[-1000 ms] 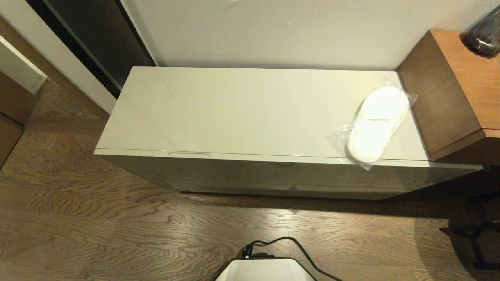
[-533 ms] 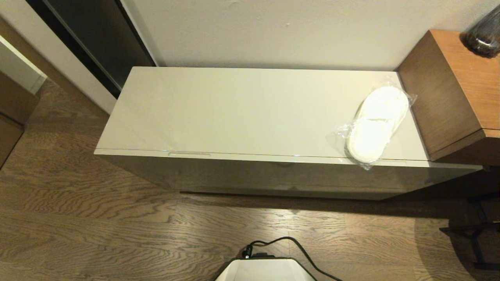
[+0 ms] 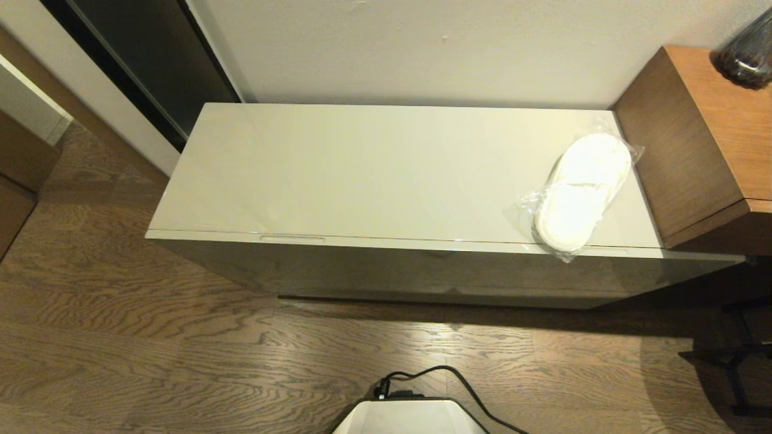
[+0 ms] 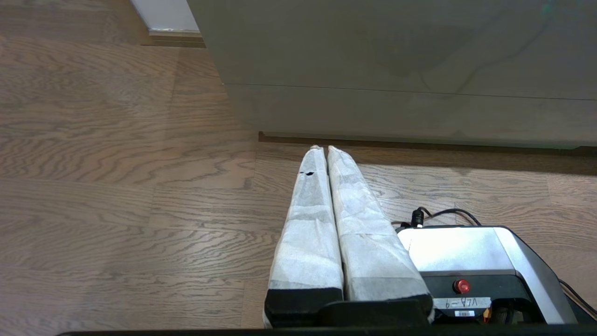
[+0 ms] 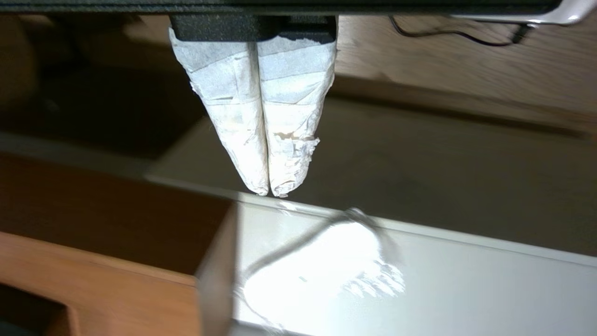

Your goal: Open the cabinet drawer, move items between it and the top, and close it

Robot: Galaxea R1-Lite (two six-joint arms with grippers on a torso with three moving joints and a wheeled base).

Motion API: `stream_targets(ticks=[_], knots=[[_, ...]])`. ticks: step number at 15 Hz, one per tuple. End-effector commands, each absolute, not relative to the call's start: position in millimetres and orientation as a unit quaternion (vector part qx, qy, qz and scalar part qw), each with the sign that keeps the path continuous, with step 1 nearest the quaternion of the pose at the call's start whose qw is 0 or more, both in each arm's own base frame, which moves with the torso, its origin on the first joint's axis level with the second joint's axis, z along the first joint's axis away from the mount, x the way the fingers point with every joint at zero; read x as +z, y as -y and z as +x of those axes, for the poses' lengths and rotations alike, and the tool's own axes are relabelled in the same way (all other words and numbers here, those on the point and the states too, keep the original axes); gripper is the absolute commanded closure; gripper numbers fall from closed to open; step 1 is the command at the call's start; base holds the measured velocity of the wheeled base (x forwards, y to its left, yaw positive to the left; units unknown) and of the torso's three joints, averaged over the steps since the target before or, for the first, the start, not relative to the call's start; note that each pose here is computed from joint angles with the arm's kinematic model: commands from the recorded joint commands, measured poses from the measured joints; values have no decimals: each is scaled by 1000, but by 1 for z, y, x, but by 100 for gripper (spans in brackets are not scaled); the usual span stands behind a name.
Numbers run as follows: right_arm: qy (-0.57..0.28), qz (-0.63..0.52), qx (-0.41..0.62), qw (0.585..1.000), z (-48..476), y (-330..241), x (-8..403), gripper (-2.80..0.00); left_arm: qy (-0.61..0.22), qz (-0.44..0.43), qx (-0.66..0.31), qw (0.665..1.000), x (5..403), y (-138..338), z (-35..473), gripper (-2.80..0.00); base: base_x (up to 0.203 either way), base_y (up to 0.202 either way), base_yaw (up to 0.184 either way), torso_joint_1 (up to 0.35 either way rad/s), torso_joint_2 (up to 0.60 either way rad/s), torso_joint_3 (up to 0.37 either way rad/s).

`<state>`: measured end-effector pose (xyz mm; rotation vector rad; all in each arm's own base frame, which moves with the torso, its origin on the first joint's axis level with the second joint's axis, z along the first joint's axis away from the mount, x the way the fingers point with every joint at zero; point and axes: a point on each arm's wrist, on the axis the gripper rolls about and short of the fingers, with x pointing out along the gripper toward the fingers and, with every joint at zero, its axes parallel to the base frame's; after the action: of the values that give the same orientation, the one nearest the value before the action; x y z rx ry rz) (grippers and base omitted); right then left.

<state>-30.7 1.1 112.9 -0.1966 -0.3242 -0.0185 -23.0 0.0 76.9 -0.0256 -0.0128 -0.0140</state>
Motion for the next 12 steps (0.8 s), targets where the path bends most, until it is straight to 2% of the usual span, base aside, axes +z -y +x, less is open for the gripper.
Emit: stream_targets(ticks=[1,3,5,12], knots=[[87,-85,11,992,-24,-2,93,0,6,-13,-6,1000,77,0,-23,0,0,0,0,0,0,0],[20,-56,3,998,-23,-1,79,0,5,-13,-6,1000,77,0,-23,0,0,0,0,0,0,0],[-1,-38,-2,999,-23,-1,75,0,6,-13,-7,1000,77,0,-23,0,0,0,0,0,0,0],[-1,-22,-3,1000,-23,-1,75,0,6,-13,-7,1000,77,0,-23,0,0,0,0,0,0,0]])
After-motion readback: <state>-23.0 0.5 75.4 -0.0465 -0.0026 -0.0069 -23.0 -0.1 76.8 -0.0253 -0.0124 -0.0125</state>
